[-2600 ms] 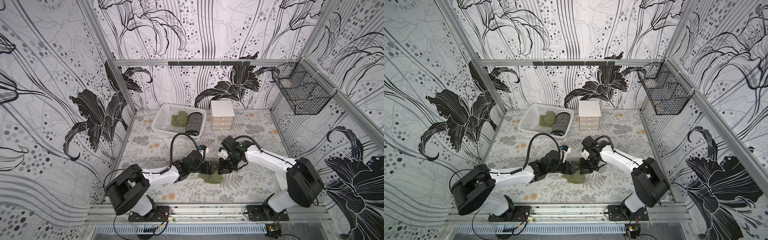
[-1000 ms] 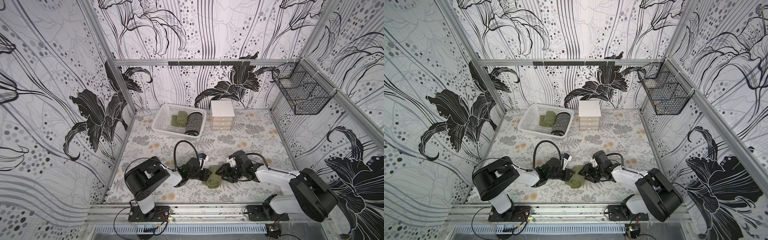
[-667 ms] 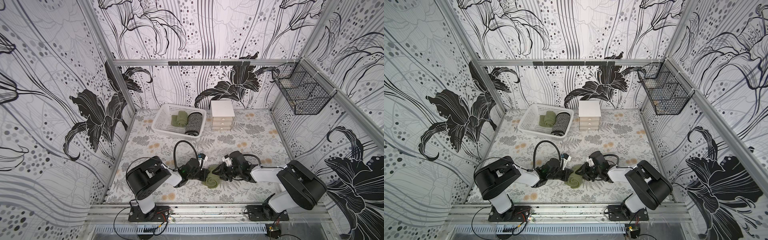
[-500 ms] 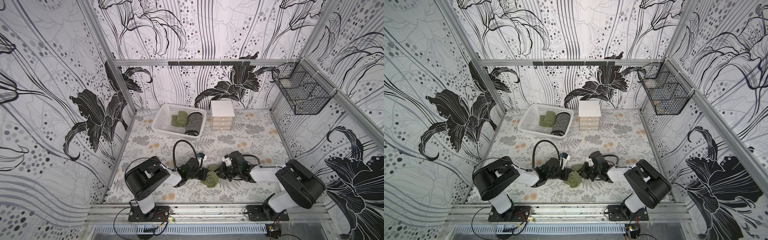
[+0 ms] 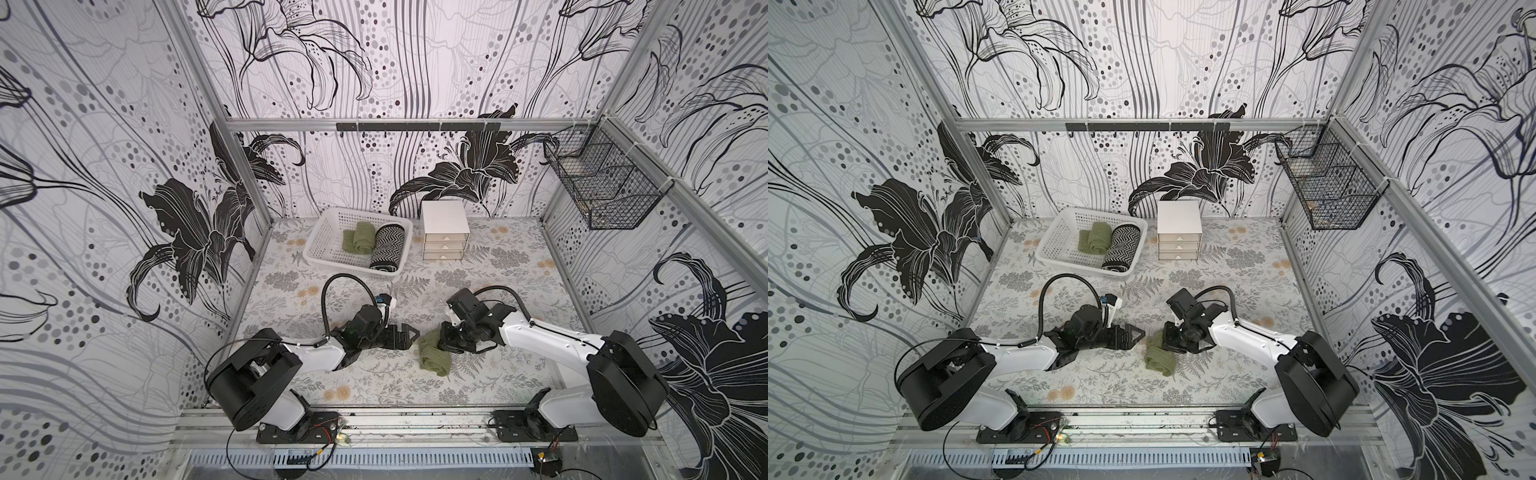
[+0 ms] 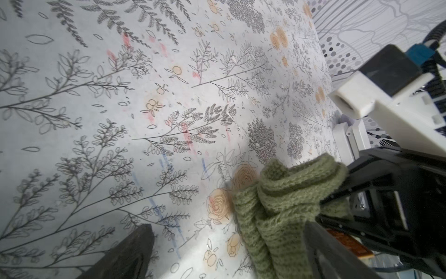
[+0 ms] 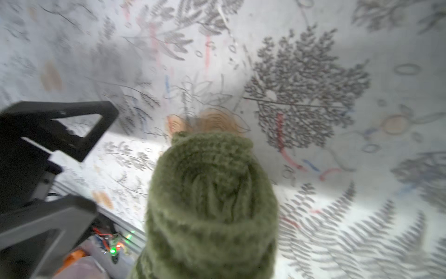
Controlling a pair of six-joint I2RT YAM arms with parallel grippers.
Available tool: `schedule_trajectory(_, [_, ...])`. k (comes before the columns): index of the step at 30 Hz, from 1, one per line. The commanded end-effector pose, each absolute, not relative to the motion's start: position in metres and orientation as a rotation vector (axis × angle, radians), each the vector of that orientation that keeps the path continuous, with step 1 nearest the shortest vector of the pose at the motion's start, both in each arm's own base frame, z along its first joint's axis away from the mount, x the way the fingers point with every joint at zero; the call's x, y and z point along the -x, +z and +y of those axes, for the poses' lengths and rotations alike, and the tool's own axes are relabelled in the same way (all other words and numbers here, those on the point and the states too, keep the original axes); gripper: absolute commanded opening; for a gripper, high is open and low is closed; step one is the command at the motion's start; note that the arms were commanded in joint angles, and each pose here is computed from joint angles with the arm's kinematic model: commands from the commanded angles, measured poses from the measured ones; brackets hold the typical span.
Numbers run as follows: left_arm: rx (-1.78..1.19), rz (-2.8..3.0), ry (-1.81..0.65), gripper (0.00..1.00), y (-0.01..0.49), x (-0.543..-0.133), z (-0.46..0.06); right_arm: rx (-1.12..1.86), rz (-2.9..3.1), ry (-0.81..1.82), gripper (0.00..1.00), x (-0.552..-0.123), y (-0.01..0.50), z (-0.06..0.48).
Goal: Roll up the scarf and place it into the basket
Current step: Roll the scarf at the center of the board, then pick up the scarf at the center of the board.
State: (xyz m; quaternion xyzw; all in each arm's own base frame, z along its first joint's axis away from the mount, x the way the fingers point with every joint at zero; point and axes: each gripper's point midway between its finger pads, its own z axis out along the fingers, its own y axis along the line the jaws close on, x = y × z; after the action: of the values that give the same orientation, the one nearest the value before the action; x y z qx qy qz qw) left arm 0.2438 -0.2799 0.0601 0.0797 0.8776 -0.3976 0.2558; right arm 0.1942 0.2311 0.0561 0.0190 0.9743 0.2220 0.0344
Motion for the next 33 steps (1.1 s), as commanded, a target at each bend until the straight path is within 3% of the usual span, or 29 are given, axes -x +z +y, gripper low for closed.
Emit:
schedule_trajectory(1, [-0.285, 2.316, -1.231, 0.99, 0.079, -0.238, -0.298, 0.064, 3.1, 0.366, 0.0, -0.18, 0.047, 0.197])
schedule_trajectory(6, [-0.331, 2.296, -1.369, 0.99, 0.084, -0.228, -0.313, 0.121, 3.103, 0.257, 0.0, -0.189, 0.045, 0.192])
schedule_trajectory(17, [-0.527, 2.325, -1.609, 0.98, 0.079, -0.199, -0.373, 0.069, 3.046, 0.351, 0.0, -0.201, 0.045, 0.206])
schedule_trajectory(19, [-0.529, 2.302, -1.646, 0.75, 0.083, -0.2, -0.38, 0.06, 3.046, 0.357, 0.0, -0.2, 0.044, 0.206])
schedule_trajectory(20, [-0.525, 2.302, -1.657, 0.51, 0.083, -0.2, -0.382, 0.058, 3.045, 0.358, 0.0, -0.2, 0.043, 0.206])
schedule_trajectory(21, [-0.519, 2.317, -1.656, 0.18, 0.08, -0.201, -0.384, 0.057, 3.044, 0.359, 0.0, -0.2, 0.043, 0.206])
schedule_trajectory(22, [-0.514, 2.338, -1.651, 0.0, 0.077, -0.201, -0.384, 0.052, 3.041, 0.363, 0.0, -0.2, 0.043, 0.206])
schedule_trajectory(24, [-0.521, 2.372, -1.64, 0.0, 0.07, -0.198, -0.384, 0.042, 3.029, 0.379, 0.0, -0.2, 0.045, 0.206])
schedule_trajectory(25, [-0.517, 2.387, -1.631, 0.0, 0.066, -0.196, -0.382, 0.039, 3.025, 0.391, 0.07, -0.2, 0.047, 0.207])
schedule_trajectory(27, [-0.507, 2.415, -1.612, 0.0, 0.059, -0.194, -0.38, 0.011, 3.023, 0.425, 0.31, -0.198, 0.048, 0.208])
schedule_trajectory(30, [-0.512, 2.465, -1.573, 0.0, 0.047, -0.189, -0.375, -0.054, 3.031, 0.535, 0.53, -0.19, 0.042, 0.214])
schedule_trajectory(33, [-0.515, 2.496, -1.543, 0.0, 0.039, -0.183, -0.371, -0.098, 3.043, 0.591, 0.6, -0.185, 0.031, 0.216])
